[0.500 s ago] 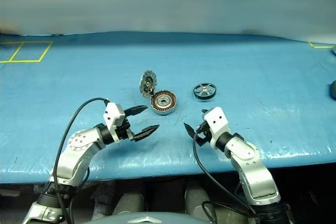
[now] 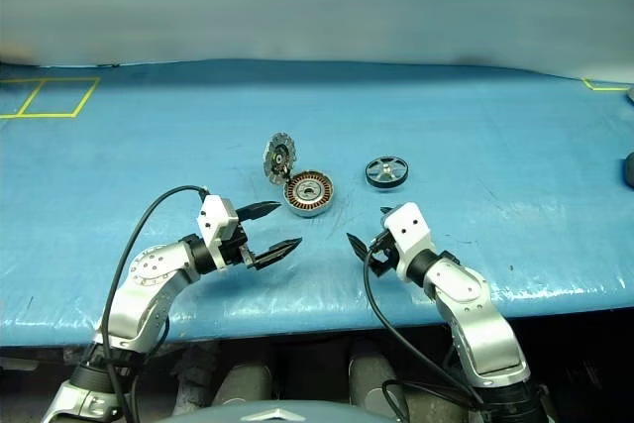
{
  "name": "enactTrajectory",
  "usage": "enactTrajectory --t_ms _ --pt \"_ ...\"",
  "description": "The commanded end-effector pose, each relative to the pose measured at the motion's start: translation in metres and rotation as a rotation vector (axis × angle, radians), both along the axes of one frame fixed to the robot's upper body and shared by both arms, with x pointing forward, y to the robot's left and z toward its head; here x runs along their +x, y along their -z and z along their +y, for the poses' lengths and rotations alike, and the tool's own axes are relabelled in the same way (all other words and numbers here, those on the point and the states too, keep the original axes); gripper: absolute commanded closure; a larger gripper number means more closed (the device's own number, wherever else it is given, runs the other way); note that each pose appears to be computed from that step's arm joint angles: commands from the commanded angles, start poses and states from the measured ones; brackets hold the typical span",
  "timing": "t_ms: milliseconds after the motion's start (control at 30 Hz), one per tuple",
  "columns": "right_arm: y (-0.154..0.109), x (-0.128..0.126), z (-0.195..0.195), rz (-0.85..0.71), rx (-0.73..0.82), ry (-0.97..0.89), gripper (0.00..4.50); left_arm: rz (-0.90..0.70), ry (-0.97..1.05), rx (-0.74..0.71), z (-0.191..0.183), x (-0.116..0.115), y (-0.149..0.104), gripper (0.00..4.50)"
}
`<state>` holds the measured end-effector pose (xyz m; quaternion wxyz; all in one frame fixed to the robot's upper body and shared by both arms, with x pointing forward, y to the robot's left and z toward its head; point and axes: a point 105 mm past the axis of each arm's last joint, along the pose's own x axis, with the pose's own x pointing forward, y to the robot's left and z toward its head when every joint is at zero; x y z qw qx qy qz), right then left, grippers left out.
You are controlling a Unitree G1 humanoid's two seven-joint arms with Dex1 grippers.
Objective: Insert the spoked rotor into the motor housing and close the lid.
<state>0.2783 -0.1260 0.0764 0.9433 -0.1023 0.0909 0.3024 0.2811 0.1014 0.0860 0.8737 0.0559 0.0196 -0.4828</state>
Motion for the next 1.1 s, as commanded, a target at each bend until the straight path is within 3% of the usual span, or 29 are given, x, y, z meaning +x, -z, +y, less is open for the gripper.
enactTrajectory --t_ms 33,1100 --pt "-0.0136 0.0018 0.0006 -0.052 -0.004 -0.007 0.03 -0.058 0.005 -0.032 -0.0013 -0.001 -0.0159 0.0" --pt "-0.013 0.0025 0.0078 -0.049 -0.035 -0.065 0.03 -0.046 -0.033 -0.014 0.0028 0.001 -0.0078 0.0"
